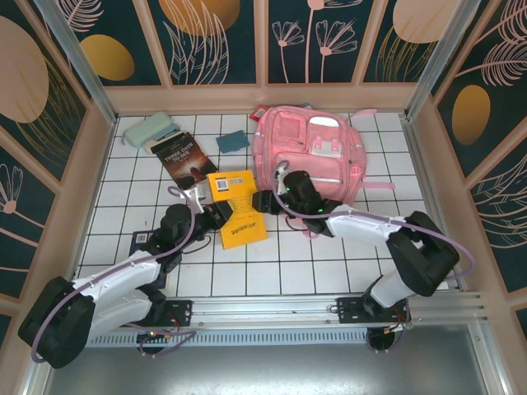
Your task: Pack the student bag
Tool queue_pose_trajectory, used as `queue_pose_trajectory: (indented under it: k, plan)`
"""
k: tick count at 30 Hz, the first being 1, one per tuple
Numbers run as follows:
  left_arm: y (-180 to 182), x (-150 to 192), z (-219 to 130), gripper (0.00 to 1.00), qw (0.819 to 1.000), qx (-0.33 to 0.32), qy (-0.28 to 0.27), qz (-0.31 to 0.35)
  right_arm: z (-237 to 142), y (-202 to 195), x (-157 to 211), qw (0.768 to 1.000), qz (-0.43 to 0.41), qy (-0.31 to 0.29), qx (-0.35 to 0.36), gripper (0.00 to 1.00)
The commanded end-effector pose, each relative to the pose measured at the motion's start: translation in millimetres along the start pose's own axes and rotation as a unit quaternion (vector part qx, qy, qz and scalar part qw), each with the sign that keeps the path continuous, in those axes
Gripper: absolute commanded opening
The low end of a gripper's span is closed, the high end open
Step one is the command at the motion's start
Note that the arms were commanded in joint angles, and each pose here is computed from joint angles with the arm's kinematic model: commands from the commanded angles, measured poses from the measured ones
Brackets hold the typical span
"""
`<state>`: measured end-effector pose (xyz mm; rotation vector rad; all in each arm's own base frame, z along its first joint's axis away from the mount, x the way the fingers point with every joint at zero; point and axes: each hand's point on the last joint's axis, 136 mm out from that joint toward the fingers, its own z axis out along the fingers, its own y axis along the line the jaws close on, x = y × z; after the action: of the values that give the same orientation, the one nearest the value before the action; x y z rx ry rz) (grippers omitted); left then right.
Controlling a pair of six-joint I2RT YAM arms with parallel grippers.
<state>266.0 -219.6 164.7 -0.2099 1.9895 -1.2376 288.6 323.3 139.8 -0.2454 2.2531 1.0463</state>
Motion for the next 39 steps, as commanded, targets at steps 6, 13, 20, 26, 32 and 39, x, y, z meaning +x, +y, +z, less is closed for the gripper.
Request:
queue_pose_trajectory:
  k: [6,13,20,26,32,39]
  plan:
    - [-87,-33,16,0.00,0.988,0.151,-0.001,0.038,-47,25,-18,0.986,0.014,-0.026,-0.164,0.67]
    - [-122,-44,28,0.00,0.976,0.215,0.015,0.034,-63,28,-28,0.976,0.025,-0.046,-0.210,0.79]
    - [-140,-44,26,0.00,0.966,0.256,0.031,0.027,-76,27,-40,0.965,0.037,-0.056,-0.254,0.80]
    - [-142,-42,27,0.00,0.962,0.270,0.038,0.018,-81,32,-44,0.955,0.039,-0.053,-0.289,0.81]
    - [-136,-40,33,0.00,0.966,0.256,0.041,0.023,-88,37,-46,0.950,0.038,-0.056,-0.305,0.68]
    - [-120,-33,44,0.00,0.971,0.232,0.051,0.024,-97,28,-45,0.953,0.044,-0.066,-0.291,0.12]
